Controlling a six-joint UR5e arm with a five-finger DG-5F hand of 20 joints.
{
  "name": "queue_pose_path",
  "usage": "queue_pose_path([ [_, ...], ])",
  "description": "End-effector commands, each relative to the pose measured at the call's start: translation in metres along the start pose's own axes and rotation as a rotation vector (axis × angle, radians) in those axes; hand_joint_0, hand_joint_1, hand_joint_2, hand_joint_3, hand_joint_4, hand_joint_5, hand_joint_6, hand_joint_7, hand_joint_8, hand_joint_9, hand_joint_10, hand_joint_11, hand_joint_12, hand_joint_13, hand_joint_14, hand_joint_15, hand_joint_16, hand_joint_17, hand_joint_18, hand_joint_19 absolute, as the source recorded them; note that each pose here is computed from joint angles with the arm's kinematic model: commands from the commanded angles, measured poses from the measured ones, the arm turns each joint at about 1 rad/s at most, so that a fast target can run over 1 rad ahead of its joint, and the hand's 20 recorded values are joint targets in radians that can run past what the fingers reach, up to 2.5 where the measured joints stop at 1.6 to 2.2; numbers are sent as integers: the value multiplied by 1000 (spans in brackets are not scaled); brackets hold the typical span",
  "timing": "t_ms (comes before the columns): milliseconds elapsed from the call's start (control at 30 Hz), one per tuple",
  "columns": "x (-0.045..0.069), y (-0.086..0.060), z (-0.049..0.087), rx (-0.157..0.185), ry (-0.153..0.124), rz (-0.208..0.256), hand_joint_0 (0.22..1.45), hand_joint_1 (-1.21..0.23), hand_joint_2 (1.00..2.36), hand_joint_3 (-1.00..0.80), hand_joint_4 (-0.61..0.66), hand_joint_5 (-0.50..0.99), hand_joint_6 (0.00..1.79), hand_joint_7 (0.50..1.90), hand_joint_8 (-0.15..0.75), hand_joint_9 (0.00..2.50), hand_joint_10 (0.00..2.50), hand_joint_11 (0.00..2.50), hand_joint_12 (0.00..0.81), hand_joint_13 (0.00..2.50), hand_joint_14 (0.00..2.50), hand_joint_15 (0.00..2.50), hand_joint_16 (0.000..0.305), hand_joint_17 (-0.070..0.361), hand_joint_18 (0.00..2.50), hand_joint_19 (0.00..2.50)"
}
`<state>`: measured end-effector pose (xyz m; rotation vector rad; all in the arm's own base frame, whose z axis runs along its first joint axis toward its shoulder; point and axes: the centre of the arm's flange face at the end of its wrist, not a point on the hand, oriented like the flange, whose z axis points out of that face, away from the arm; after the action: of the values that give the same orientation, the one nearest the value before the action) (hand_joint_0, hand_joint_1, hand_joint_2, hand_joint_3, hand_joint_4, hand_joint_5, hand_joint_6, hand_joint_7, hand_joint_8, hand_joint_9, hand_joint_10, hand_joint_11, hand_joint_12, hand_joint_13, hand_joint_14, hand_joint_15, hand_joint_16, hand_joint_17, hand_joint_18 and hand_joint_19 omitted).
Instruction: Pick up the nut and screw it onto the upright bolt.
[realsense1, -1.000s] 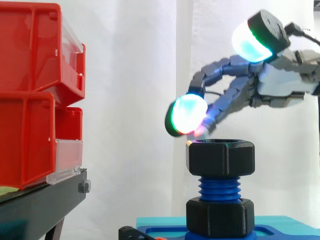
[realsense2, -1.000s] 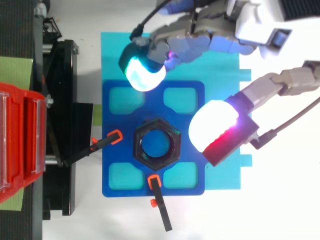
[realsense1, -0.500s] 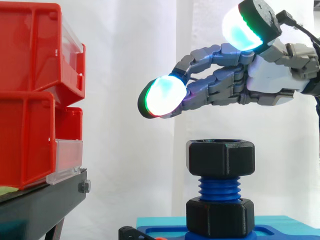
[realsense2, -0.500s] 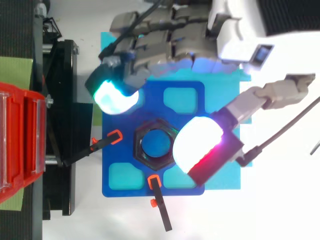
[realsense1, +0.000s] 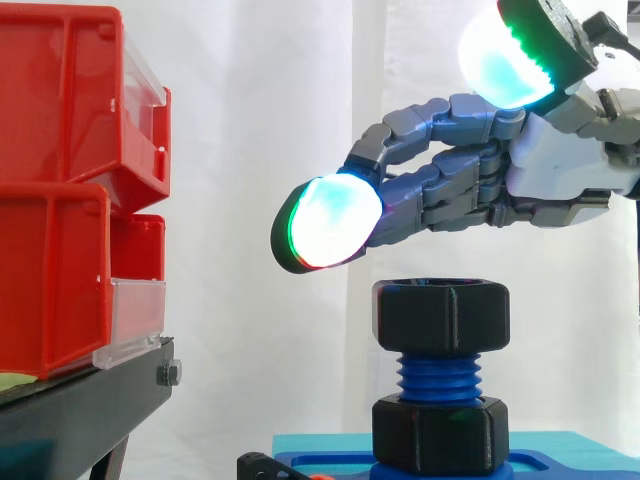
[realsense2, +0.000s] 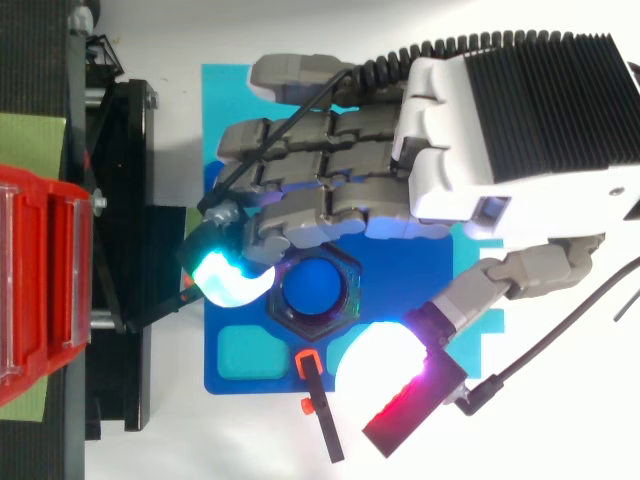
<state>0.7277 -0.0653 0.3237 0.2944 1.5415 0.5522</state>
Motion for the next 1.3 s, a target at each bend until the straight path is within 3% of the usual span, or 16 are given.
queue_pose_path([
  [0,1,0,-1,2,10,-1,452,-66,1000,-500,41,-230,500,531,206,337,0,0,328,174,0,0,42,95,0,0],
  [167,9,-9,1,11,20,-3,453,-67,1000,-500,44,-230,500,534,207,335,0,0,329,174,0,0,42,96,0,0],
  [233,19,-17,3,20,31,0,453,-68,1000,-500,44,-230,500,537,208,335,0,0,329,173,0,0,42,96,0,0],
  [600,17,-22,2,25,30,18,460,-71,1000,-500,62,-223,501,565,213,338,0,0,329,189,0,0,42,95,0,0],
  [1000,17,-22,1,25,28,15,476,-97,1000,-500,172,-161,503,886,257,453,0,0,325,281,0,0,37,84,0,0],
  [1267,11,-32,-2,30,25,12,488,-138,1000,-500,219,-107,503,1110,268,590,0,0,308,399,0,0,33,74,102,0],
])
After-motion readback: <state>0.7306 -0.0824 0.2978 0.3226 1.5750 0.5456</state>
